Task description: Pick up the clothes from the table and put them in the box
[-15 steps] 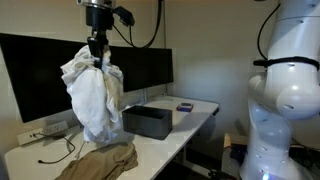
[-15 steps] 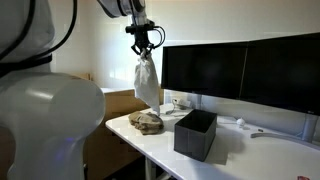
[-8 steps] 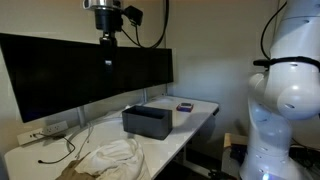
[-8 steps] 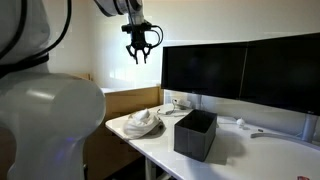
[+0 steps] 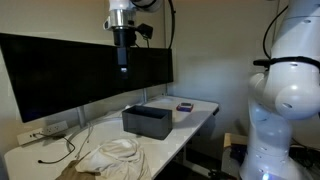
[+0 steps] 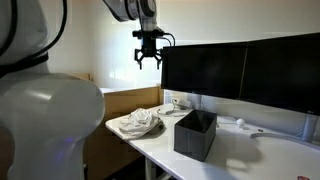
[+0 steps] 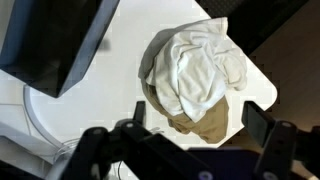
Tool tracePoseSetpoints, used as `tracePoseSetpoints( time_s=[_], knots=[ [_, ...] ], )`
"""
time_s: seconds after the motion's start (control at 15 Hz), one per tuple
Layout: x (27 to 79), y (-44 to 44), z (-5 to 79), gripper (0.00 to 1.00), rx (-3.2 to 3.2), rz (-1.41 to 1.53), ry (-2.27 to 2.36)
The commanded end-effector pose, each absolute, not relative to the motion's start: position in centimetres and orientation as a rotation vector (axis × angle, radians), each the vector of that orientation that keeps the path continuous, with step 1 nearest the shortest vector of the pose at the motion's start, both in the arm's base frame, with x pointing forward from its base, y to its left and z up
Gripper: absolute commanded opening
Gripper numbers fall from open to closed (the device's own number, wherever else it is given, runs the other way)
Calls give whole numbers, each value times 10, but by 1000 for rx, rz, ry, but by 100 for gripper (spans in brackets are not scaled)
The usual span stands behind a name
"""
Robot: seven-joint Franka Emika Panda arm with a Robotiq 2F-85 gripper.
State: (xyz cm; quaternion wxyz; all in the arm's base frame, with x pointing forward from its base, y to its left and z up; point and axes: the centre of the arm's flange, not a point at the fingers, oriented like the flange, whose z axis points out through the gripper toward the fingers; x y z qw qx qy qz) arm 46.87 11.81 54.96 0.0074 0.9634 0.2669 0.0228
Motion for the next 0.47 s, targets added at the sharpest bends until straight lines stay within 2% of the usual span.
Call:
tracePoseSetpoints(
  time_s=[0.0, 0.4],
  knots=[
    [469, 107, 545, 100, 3028, 46, 850],
    [470, 92, 539, 100, 3042, 25, 878]
  ],
)
